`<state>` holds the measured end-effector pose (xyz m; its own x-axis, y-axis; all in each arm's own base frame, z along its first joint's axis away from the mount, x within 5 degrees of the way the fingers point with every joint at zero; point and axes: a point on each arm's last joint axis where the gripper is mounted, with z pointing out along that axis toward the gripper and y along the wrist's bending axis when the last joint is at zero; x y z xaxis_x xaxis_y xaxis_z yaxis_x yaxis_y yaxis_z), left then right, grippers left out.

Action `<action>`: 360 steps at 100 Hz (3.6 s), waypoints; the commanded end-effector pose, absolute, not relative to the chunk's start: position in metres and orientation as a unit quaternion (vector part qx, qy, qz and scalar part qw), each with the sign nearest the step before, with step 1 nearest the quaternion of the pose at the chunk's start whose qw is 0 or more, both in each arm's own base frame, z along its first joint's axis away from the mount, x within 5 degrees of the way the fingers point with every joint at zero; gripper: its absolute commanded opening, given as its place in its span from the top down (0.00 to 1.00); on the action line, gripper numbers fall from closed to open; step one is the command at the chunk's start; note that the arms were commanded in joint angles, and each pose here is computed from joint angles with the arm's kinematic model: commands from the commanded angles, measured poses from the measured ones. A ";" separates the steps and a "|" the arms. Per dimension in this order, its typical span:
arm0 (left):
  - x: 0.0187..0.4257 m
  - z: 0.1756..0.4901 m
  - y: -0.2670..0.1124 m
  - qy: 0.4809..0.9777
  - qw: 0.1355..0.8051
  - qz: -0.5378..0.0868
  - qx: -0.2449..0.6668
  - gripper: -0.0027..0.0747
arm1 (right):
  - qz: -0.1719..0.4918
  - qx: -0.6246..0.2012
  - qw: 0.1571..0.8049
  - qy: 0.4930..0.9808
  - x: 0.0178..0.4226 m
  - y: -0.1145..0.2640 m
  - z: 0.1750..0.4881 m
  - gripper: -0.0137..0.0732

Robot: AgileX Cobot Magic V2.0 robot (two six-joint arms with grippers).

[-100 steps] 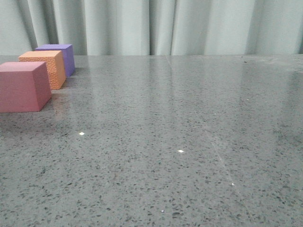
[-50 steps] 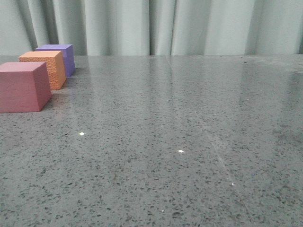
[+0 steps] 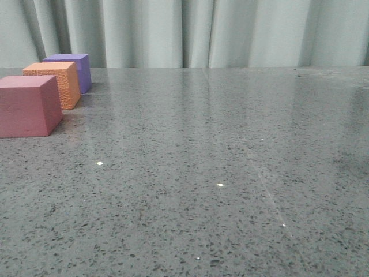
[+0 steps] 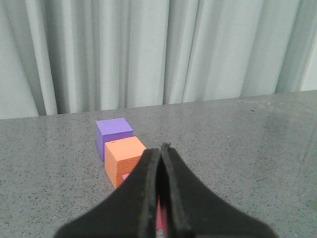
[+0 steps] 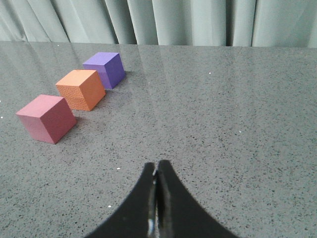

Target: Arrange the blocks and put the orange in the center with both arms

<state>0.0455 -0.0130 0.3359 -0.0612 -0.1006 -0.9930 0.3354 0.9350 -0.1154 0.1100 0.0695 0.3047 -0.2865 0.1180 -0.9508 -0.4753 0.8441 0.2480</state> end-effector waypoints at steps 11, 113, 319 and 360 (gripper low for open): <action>0.044 0.350 -0.014 0.675 0.712 -0.172 0.088 0.99 | 0.266 -0.120 0.628 0.722 0.110 0.070 0.322 0.98; 0.044 0.255 -0.002 0.682 0.731 -0.023 -0.002 0.99 | 0.266 -0.120 0.628 0.722 0.110 0.070 0.322 0.98; 0.054 0.207 0.002 0.676 0.736 -0.014 -0.034 0.99 | 0.206 -0.056 0.625 0.751 0.120 0.050 0.287 0.98; 0.054 0.207 0.002 0.676 0.736 -0.014 -0.034 0.99 | 0.130 0.037 0.669 0.731 0.094 0.013 0.236 0.98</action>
